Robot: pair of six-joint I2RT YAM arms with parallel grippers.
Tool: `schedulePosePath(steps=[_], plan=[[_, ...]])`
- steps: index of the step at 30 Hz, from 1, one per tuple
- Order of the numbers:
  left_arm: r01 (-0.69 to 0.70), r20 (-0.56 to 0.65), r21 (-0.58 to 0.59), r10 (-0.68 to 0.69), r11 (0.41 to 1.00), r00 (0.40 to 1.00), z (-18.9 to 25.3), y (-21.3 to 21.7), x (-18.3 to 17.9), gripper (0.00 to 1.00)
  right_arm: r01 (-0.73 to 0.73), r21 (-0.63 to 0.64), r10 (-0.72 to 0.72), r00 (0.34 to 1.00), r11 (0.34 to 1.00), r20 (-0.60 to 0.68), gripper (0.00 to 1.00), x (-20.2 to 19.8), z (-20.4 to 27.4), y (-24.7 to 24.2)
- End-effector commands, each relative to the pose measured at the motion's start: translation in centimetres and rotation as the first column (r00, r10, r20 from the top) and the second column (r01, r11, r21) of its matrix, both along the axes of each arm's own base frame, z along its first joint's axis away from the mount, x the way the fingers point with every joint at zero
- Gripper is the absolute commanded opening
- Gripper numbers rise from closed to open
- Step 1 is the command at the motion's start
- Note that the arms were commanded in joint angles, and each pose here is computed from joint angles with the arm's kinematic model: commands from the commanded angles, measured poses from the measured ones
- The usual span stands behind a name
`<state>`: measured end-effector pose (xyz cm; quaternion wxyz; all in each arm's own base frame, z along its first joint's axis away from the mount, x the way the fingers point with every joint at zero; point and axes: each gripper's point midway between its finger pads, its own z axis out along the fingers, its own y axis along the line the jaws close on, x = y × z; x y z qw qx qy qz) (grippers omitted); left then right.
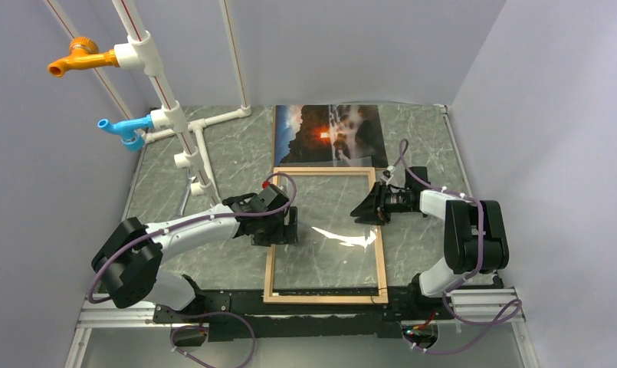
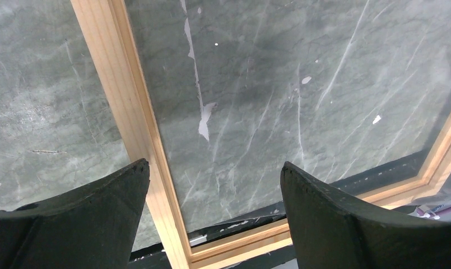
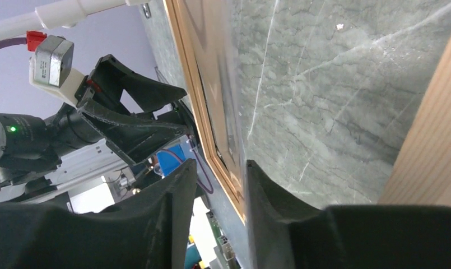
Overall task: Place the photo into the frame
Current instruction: Pick up the photo frame item from the photo frame, then adjust the photo frame at the center of the board.
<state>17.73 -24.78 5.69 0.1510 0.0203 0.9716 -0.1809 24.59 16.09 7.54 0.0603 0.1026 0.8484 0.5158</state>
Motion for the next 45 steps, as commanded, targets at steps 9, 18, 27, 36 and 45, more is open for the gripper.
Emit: schedulePosePath(steps=[9,18,27,36,45], plan=[[0.001,0.06,-0.038,0.001,0.999,0.998,1.7,-0.1,1.1,0.9,-0.003,-0.037,0.006,0.997,0.999,0.079,0.16,1.0,1.9,0.4],[-0.046,0.102,-0.079,0.054,0.996,0.993,3.0,2.4,2.3,0.9,0.036,-0.084,-0.026,0.992,0.996,0.127,0.0,1.8,4.3,0.0],[-0.096,0.081,-0.136,0.108,0.986,0.991,1.7,4.6,2.3,0.88,0.074,-0.095,-0.052,0.974,0.993,0.22,0.0,2.6,9.5,-0.3],[-0.115,0.053,-0.134,0.123,0.984,0.991,-0.3,5.0,2.1,0.77,0.133,-0.108,-0.101,0.959,0.985,0.264,0.0,2.4,13.5,-0.7],[-0.104,0.02,-0.225,0.112,0.969,0.994,-1.1,2.6,3.0,0.47,0.153,-0.097,-0.119,0.951,0.983,0.285,0.0,1.8,15.5,-1.1]])
